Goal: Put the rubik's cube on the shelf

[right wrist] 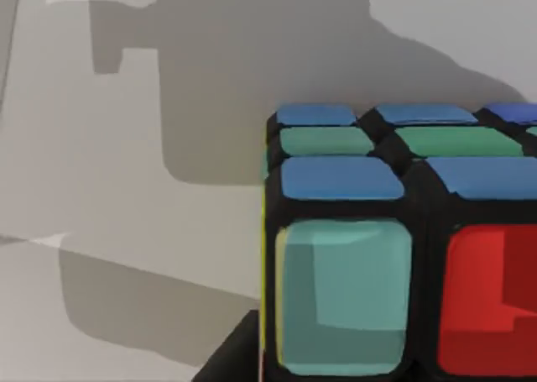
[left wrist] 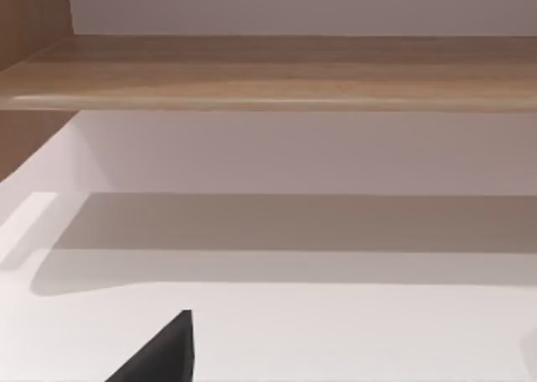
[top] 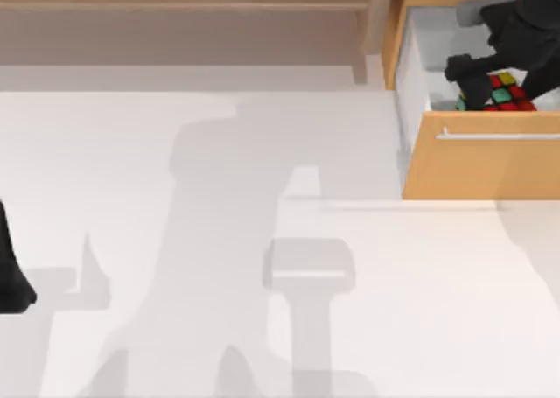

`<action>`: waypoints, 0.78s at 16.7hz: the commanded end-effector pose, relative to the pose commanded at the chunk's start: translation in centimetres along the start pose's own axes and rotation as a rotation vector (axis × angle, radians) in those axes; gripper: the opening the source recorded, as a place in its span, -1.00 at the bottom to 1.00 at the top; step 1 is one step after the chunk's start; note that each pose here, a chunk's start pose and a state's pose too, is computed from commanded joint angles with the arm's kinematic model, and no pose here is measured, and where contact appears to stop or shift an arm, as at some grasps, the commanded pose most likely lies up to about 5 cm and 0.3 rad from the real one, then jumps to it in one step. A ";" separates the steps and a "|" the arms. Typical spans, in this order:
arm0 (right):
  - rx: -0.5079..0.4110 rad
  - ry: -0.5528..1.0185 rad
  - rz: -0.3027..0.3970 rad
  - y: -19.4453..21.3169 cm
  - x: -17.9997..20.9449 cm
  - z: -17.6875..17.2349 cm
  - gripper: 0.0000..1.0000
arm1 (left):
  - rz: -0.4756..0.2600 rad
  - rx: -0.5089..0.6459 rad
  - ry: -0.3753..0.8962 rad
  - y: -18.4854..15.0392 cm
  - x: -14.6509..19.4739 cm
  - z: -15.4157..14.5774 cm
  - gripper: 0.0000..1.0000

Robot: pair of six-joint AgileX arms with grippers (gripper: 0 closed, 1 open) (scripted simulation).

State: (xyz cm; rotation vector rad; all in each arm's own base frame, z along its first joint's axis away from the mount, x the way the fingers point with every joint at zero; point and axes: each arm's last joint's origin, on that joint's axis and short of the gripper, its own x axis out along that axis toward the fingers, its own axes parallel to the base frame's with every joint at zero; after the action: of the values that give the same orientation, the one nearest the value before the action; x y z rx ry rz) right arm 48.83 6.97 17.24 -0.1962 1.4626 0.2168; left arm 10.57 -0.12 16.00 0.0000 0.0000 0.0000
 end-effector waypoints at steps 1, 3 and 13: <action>0.001 0.007 -0.002 0.1 -0.2 -0.1 -1.00 | 0.000 0.000 0.000 0.0 0.0 0.0 1.00; 0.004 0.017 -0.006 0.4 -1.4 -0.4 -1.00 | 0.000 0.000 0.000 0.0 0.0 0.0 1.00; -0.012 0.016 -0.001 0.7 -4.4 -0.5 -1.00 | 0.000 0.000 0.000 0.0 0.0 0.0 1.00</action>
State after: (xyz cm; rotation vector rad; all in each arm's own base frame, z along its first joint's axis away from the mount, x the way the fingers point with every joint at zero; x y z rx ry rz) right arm 47.74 7.36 21.61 -0.2092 1.4777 0.2234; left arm 10.57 -0.12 16.00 0.0000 0.0000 0.0000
